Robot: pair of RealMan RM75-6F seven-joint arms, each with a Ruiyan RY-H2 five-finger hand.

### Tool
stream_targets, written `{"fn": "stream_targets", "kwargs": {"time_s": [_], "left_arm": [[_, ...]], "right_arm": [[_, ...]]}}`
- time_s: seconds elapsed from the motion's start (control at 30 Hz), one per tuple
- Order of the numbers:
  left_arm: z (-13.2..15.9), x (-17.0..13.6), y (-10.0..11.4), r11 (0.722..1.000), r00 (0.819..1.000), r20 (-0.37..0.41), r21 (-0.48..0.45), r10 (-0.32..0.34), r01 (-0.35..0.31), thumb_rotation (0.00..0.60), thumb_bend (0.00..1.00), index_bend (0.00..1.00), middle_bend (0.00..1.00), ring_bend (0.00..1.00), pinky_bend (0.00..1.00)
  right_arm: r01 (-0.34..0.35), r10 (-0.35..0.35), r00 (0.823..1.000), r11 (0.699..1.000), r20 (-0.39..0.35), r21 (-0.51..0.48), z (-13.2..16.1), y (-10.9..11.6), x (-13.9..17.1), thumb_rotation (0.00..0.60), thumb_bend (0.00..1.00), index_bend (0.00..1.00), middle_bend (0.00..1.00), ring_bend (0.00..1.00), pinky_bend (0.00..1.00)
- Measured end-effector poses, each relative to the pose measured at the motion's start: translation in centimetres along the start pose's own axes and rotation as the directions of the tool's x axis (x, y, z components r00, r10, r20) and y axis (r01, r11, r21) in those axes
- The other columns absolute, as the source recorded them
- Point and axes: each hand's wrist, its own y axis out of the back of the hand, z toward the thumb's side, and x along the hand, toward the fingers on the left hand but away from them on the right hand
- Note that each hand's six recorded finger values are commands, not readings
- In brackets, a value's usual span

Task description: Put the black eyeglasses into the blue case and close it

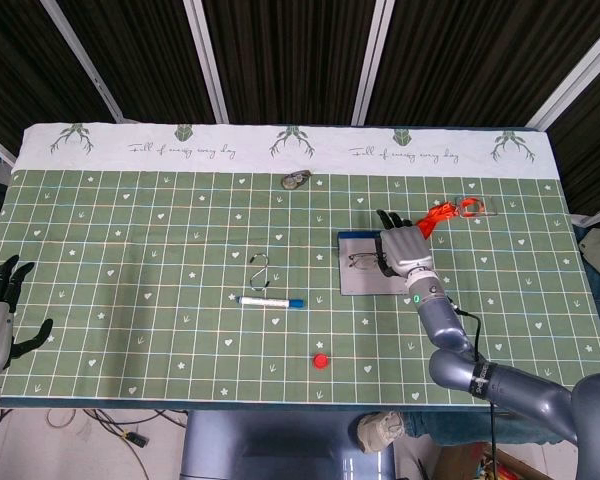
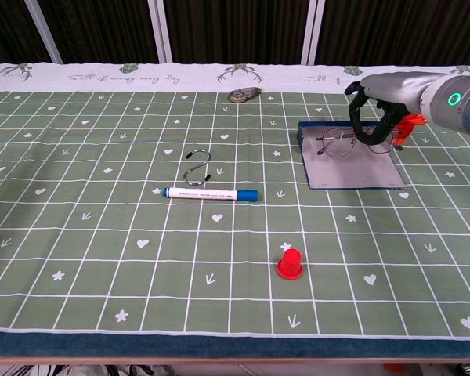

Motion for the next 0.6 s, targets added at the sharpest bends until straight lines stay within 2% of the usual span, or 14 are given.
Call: {"fn": "stream_targets", "kwargs": {"time_s": [0.53, 0.6], "left_arm": [[-0.3, 0.2, 0.1, 1.000, 1.000, -0.012, -0.006, -0.001, 0.001, 0.600, 0.29, 0.09, 0.00, 0.00, 0.00], [-0.3, 0.2, 0.1, 1.000, 1.000, -0.012, -0.006, -0.001, 0.001, 0.600, 0.29, 0.09, 0.00, 0.00, 0.00]], "right_arm": [[-0.029, 0.029, 1.000, 0.999, 0.011, -0.020, 0.8, -1.2, -3.2, 0.600, 0.51, 0.64, 0.00, 0.08, 0.18], [-0.028, 0.029, 1.000, 0.999, 0.014, -0.023, 0.9, -1.2, -3.4, 0.600, 0.51, 0.57, 0.00, 0.08, 0.18]]}}
